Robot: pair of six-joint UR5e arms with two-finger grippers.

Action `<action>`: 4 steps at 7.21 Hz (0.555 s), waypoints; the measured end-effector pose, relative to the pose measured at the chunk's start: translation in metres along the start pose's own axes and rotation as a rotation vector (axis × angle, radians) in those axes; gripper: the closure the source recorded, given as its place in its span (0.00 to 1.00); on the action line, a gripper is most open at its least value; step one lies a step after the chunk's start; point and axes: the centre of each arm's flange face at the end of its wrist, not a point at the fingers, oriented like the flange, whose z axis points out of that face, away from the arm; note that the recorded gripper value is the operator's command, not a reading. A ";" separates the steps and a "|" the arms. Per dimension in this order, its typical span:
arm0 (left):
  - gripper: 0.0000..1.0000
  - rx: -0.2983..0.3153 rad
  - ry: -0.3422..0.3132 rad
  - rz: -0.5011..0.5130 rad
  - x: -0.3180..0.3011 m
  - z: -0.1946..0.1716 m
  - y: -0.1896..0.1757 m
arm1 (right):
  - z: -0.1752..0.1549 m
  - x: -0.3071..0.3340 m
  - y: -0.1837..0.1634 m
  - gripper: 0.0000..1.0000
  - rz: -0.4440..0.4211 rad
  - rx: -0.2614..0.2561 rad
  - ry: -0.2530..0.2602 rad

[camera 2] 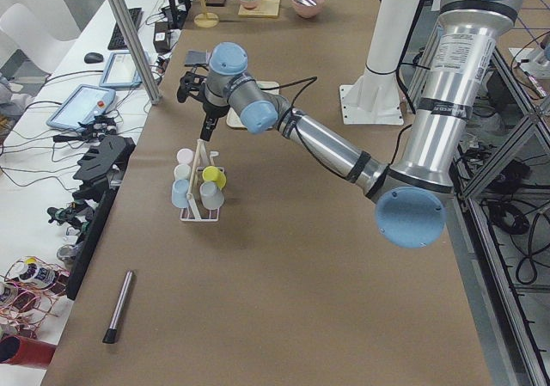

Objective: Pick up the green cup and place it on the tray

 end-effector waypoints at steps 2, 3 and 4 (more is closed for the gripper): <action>0.02 -0.071 -0.090 0.038 -0.081 -0.035 0.013 | 0.000 -0.001 -0.001 0.00 -0.001 0.001 0.000; 0.02 -0.115 -0.135 0.048 -0.112 -0.048 0.019 | 0.000 0.000 0.000 0.00 -0.001 0.001 0.001; 0.03 -0.155 -0.176 0.058 -0.138 -0.057 0.024 | 0.000 0.000 0.000 0.00 0.000 0.001 0.001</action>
